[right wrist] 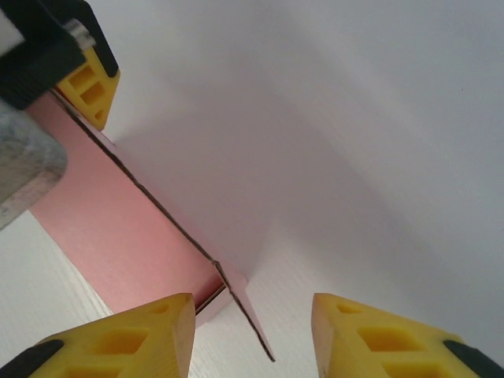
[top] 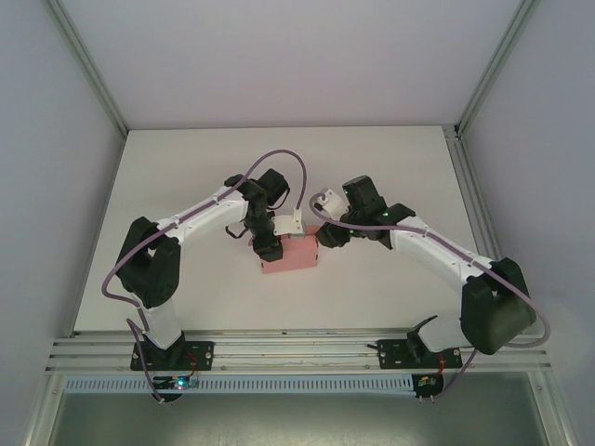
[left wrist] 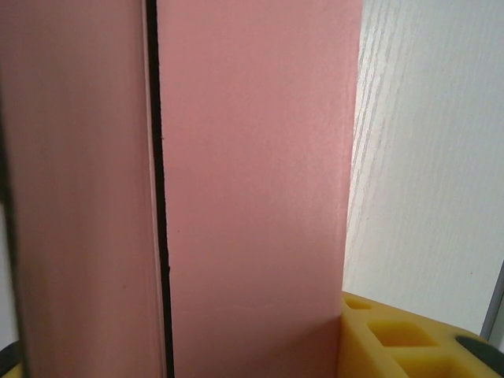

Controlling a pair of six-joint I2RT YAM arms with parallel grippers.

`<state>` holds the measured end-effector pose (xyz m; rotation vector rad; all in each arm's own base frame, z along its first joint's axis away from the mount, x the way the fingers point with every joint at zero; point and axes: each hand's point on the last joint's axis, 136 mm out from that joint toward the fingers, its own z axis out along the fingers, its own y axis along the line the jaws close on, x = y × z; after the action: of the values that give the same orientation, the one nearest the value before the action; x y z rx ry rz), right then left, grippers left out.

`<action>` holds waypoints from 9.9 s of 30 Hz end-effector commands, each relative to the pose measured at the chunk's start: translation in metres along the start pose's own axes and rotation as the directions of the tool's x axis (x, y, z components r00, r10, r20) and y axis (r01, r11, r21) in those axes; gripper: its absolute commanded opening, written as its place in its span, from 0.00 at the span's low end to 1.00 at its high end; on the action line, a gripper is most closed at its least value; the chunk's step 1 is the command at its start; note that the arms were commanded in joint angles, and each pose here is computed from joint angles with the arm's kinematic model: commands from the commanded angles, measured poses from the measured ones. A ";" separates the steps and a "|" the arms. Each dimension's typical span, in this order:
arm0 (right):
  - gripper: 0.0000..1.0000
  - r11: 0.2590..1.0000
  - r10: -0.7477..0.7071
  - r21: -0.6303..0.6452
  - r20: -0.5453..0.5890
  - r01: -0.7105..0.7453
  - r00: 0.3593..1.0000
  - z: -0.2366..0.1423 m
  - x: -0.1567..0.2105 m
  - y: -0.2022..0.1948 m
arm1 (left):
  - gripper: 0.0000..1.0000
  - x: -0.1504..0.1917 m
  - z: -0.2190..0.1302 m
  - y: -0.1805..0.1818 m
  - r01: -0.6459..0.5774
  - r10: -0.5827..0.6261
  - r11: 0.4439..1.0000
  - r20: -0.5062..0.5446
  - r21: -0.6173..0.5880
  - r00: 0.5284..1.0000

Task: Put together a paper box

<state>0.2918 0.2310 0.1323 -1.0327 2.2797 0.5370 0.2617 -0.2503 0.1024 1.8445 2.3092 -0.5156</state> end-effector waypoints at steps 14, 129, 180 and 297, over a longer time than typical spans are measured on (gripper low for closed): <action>0.03 0.926 0.378 -0.067 0.168 -0.372 0.911 -0.008 -0.041 0.036 | 0.46 -0.014 0.004 0.018 0.117 -0.109 0.986 0.074 -0.119 0.991; 0.00 0.825 0.289 0.374 0.366 -0.424 0.885 0.001 0.016 0.023 | 0.42 0.026 -0.044 -0.013 0.667 -0.615 0.712 0.263 -0.219 0.743; 0.00 0.783 0.185 0.524 0.319 -0.336 0.929 0.022 0.031 0.040 | 0.00 -0.024 -0.070 0.009 0.904 -0.916 0.304 0.353 0.302 0.190; 0.00 0.809 0.189 0.525 0.193 -0.264 0.963 0.052 0.068 0.039 | 0.93 0.032 -0.029 0.023 0.814 -0.899 0.051 0.381 0.579 -0.215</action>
<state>0.2735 0.2562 0.1114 -0.2130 2.0483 0.1049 0.2780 -0.2008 0.1203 -0.5861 2.4487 -1.1540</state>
